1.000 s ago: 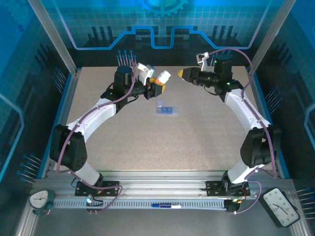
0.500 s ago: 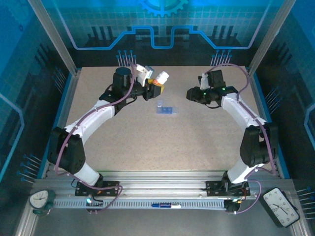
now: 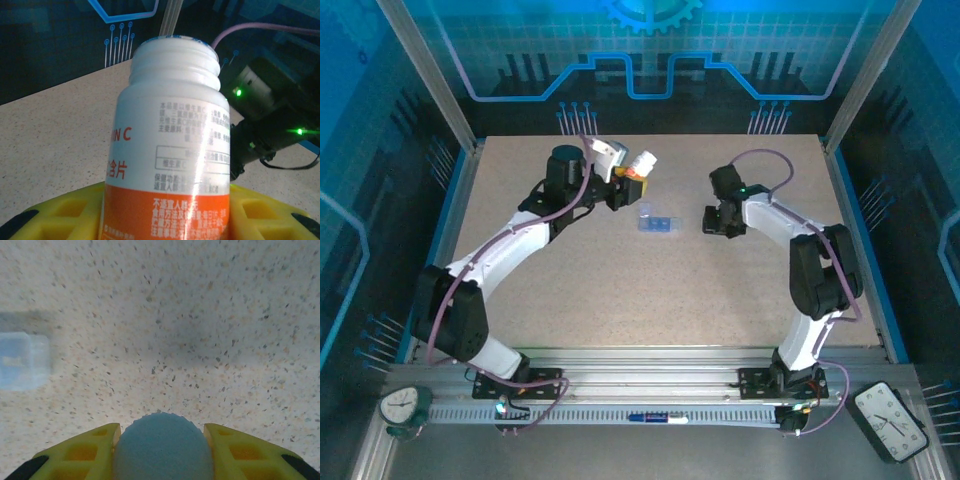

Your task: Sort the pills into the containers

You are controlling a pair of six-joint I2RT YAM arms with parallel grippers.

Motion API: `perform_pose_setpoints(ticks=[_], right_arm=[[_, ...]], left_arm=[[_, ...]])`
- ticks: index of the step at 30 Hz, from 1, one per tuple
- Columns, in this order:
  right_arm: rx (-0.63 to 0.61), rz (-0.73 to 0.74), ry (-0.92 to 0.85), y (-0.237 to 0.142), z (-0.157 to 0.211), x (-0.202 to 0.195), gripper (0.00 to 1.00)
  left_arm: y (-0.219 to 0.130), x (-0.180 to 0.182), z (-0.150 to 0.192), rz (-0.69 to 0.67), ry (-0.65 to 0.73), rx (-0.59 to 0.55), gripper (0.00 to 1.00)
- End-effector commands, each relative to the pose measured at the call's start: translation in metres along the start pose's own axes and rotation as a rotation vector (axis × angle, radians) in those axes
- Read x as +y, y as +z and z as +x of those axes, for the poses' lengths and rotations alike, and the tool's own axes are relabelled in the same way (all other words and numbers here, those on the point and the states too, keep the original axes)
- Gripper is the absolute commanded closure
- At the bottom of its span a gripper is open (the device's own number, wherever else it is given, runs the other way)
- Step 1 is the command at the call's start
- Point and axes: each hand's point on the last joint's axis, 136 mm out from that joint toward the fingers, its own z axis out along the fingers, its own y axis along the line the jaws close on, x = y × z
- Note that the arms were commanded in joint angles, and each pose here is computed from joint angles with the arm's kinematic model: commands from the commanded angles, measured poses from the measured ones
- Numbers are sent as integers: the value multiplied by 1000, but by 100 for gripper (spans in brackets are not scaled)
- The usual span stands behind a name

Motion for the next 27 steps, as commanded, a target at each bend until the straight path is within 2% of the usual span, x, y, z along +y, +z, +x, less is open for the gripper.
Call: perform_pose_setpoints(ticks=[1, 9, 17, 20, 24, 27], right_arm=[[45, 87, -5, 16, 18, -10, 64], [115, 126, -25, 31, 37, -18, 63], [193, 135, -39, 46, 53, -21, 58], [196, 133, -52, 46, 55, -21, 52], [219, 110, -37, 45, 56, -19, 37], [220, 83, -24, 39, 55, -14, 33]], left_arm=[[-12, -1, -13, -52, -15, -37, 100], [-22, -10, -13, -103, -49, -8, 100], [-24, -8, -13, -148, -89, -9, 100], [-22, -9, -9, -162, -93, -3, 100], [-21, -9, -4, -176, -95, 6, 100], [-22, -8, -2, -181, -97, 7, 100]])
